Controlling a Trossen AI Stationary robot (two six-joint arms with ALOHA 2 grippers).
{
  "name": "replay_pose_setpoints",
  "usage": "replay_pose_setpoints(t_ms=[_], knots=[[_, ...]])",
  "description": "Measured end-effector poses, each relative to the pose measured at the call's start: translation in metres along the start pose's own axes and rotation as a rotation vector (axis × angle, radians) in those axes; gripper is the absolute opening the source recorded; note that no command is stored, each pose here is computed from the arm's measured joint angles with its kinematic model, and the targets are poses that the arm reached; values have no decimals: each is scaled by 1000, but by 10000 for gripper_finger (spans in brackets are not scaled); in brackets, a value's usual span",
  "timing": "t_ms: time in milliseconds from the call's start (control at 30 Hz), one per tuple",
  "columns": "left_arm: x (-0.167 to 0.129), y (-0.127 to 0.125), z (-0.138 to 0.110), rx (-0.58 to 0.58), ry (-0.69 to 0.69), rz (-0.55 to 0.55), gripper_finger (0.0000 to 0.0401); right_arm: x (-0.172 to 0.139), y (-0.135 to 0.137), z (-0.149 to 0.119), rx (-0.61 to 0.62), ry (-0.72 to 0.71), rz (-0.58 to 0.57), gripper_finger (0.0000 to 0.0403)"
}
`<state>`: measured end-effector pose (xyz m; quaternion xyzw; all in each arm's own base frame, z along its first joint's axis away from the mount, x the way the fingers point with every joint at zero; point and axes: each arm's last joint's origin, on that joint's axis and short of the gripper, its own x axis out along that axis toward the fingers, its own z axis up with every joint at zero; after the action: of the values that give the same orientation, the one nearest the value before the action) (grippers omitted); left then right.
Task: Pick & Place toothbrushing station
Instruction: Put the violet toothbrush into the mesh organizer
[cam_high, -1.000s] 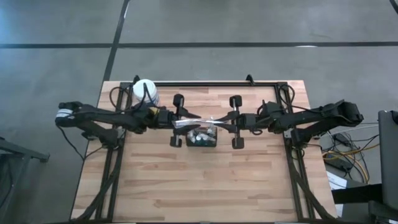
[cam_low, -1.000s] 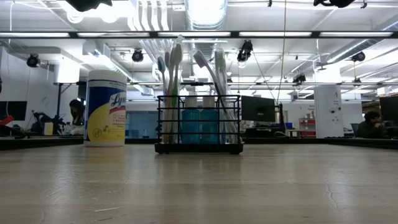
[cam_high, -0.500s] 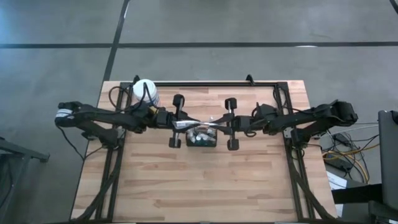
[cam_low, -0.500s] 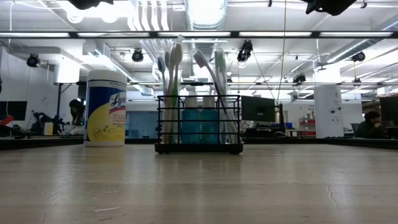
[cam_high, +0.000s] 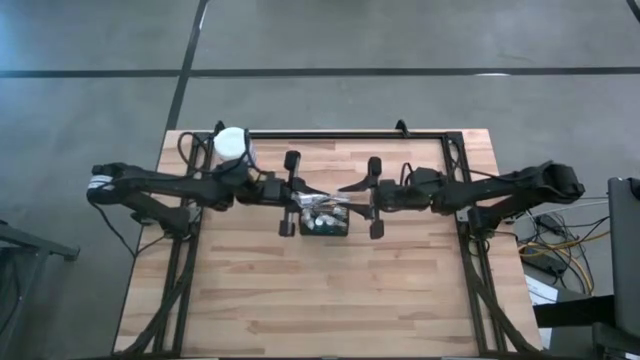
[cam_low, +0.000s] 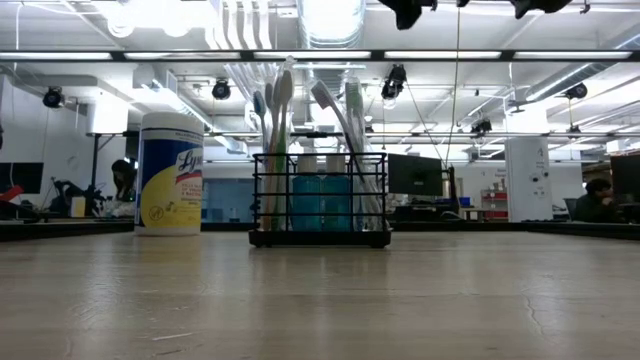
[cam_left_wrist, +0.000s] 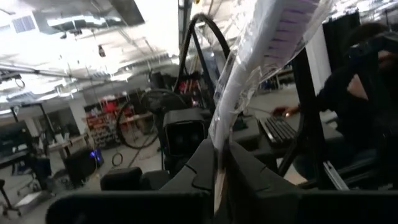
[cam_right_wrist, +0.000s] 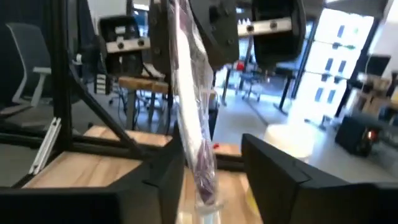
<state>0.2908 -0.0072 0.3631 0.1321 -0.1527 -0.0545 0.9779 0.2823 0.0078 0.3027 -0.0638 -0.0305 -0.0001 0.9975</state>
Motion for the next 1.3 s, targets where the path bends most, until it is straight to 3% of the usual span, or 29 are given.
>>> replay_pose_setpoints(t_ms=[200, 467, 700, 1000, 1300], knots=[[3, 3, 4, -5, 116, 17, 20, -14, 0, 6, 19, 74, -29, 211], [4, 5, 4, 14, 194, 37, 20, -28, 0, 21, -7, 41, -53, 240], [4, 6, -1, 0, 219, 39, 20, -9, 1, 31, -33, 34, -3, 238], [4, 5, -5, -7, 248, 31, 20, 39, 2, 44, -54, 211, 38, 238], [2, 3, -11, -16, 313, 15, 20, 64, 1, 58, -98, 341, 62, 172]])
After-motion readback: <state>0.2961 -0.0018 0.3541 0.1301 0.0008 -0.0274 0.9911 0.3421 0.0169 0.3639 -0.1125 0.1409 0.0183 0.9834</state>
